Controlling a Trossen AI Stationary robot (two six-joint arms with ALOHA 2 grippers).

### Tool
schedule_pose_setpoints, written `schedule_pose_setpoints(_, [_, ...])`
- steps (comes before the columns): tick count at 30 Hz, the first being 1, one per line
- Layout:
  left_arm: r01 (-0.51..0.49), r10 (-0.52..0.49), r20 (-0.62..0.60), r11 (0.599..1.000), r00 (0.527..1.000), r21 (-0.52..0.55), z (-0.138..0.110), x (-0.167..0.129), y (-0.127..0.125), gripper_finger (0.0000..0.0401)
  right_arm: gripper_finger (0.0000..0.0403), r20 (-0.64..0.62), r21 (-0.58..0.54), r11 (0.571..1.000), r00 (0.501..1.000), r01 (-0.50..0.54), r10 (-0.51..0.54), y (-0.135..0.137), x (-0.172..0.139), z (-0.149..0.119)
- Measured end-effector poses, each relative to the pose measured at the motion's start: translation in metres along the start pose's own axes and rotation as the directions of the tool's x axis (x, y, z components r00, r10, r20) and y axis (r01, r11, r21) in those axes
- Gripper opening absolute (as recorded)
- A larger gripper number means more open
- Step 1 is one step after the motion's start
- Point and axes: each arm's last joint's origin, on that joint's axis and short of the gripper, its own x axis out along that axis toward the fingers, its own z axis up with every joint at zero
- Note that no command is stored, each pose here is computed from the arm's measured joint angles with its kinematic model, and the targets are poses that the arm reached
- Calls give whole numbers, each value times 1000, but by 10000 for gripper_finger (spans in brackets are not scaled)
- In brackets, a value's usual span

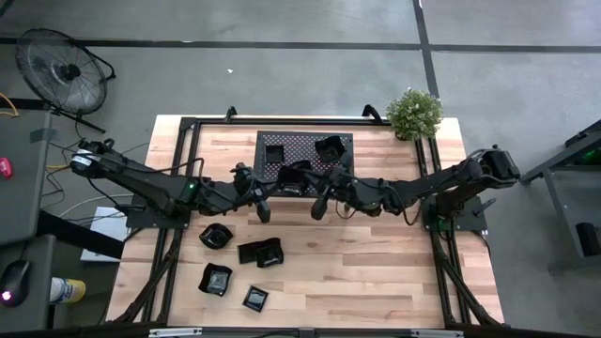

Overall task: Pick & Place Mini shaped plates
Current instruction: Stack the black leaf-shaped plate on top of the black leaf-shaped plates on the shelf

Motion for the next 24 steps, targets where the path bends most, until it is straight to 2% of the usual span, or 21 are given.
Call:
schedule_pose_setpoints(8, [23,-23,5,1000,1000,-9,2,0,-2,1,131,-31,51,992,992,-118,119,4,1,-3])
schedule_pose_setpoints(14, [17,-17,2,1000,1000,-5,1,0,-1,0,195,1,121,981,989,-150,151,3,2,1])
schedule_pose_setpoints(19, [17,-17,2,1000,1000,-4,1,0,-1,0,221,28,146,974,985,-171,168,1,-2,10])
schedule_pose_setpoints(24, [19,-19,1,1000,1000,-4,2,-1,-1,0,223,76,146,980,989,-138,128,-9,-11,29])
